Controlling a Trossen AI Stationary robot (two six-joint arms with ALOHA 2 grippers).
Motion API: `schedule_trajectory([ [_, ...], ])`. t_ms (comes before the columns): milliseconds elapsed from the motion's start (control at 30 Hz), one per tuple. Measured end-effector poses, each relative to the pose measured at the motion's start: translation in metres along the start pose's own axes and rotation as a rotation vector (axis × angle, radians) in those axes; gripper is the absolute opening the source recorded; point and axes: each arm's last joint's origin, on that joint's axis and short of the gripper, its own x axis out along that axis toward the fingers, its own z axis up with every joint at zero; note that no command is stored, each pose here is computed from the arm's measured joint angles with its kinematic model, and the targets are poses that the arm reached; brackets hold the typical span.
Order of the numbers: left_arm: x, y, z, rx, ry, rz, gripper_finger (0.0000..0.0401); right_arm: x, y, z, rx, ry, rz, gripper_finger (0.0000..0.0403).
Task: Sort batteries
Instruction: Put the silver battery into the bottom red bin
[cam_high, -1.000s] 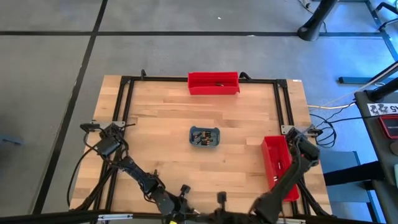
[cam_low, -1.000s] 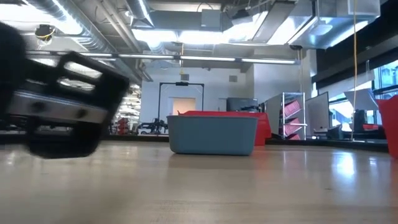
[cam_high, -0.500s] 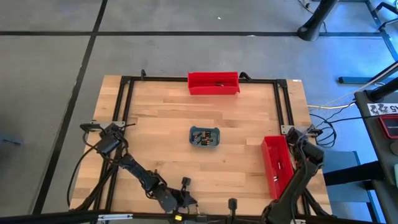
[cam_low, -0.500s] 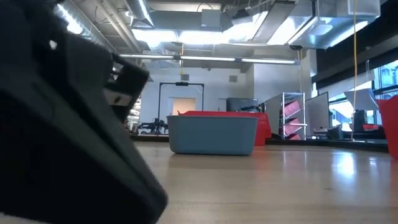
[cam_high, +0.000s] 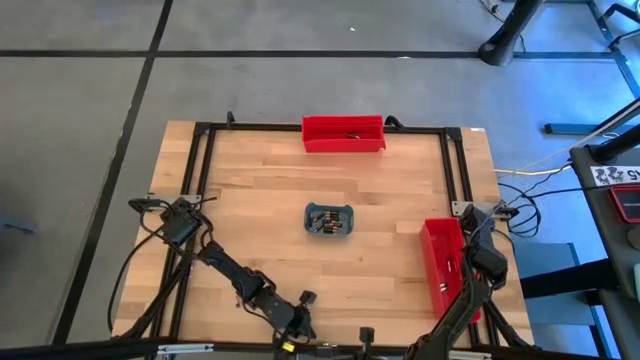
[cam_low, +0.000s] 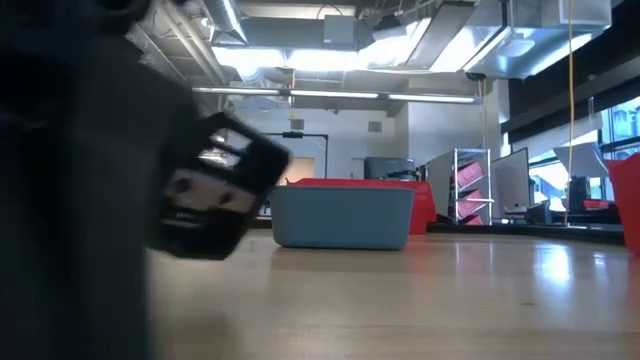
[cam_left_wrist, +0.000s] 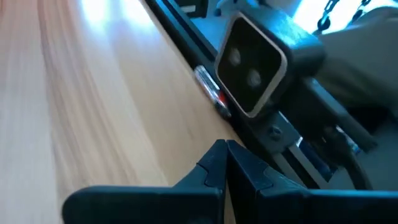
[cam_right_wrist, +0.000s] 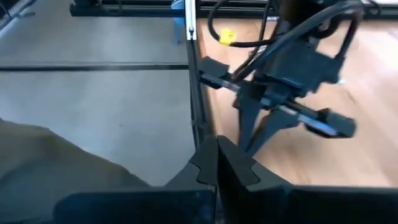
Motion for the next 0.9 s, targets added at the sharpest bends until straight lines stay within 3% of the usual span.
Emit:
schedule_trajectory([
  [200,0.002,0.004,-0.001,-0.01,0.006,-0.021,0.0001,0.002,0.001,-0.014,0.124,0.18,0.096,0.0001],
  [367,0.001,-0.001,-0.002,-0.009,0.007,-0.033,0.0001,0.035,-0.007,-0.044,0.152,0.258,0.013,0.0001],
  [567,0.001,-0.004,-0.002,-0.021,0.01,-0.037,0.0001,0.063,-0.017,-0.057,0.233,0.314,-0.025,0.0001],
  [900,0.001,-0.004,-0.003,-0.02,0.02,-0.033,0.0001,0.07,-0.026,-0.056,0.279,0.357,-0.068,0.0001],
])
